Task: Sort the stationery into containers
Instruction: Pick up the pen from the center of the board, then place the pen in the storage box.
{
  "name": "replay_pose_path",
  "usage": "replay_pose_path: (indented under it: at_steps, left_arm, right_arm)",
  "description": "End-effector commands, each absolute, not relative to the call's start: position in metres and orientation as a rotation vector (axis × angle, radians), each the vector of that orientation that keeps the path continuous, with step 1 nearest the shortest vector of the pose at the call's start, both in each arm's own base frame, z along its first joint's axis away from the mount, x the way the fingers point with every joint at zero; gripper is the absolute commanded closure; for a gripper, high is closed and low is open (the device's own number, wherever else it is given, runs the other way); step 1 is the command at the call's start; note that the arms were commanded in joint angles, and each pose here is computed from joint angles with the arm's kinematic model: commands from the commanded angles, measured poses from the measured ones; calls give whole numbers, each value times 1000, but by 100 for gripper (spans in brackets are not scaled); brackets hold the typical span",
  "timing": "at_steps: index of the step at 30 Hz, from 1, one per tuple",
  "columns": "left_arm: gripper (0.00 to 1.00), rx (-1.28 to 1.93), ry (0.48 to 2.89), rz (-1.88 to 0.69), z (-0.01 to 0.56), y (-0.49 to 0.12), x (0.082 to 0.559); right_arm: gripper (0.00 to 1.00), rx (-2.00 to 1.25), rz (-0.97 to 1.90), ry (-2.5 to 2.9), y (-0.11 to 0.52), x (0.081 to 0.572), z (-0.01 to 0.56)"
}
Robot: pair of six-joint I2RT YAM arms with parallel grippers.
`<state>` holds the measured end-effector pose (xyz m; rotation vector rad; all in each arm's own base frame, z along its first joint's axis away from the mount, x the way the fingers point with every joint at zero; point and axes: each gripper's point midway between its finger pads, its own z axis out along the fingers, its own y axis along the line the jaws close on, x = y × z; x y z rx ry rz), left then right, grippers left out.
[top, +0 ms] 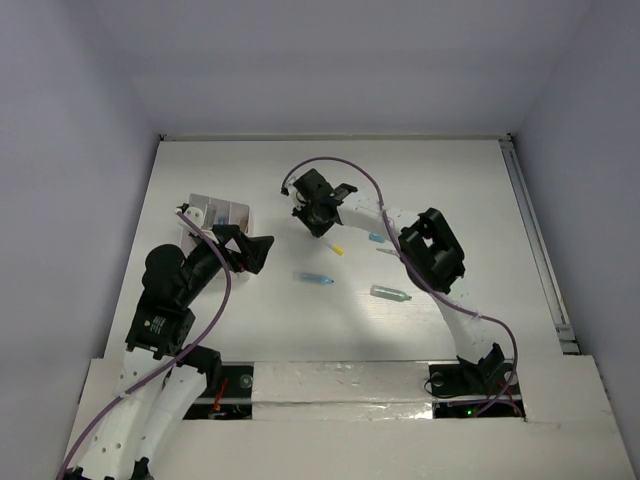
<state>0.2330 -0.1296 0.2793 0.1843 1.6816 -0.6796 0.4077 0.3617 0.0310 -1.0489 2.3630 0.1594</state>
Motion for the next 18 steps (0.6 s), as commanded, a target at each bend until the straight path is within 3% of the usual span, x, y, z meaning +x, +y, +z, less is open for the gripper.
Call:
replay_pose_path:
  at_steps: [1,4,8,13,18]
  left_arm:
    - [1,196,1592,-693,307,-130,232]
    - [1,194,1592,-692,307,-130,232]
    - [1,192,1594,-692,307,-130,233]
    - [1,180,1580,-679,311,-126,232]
    - [1,173,1542,-674,322,-122,229]
  right_arm:
    - [90,-1090,48,2381,347,405,11]
    - [98,-982,24,2248,353,430,39]
    - [98,-801,123,1984,370,454,120]
    - [98,-646,526,1733,412,438,234]
    - [97,-513,1106,1562,456,391,289]
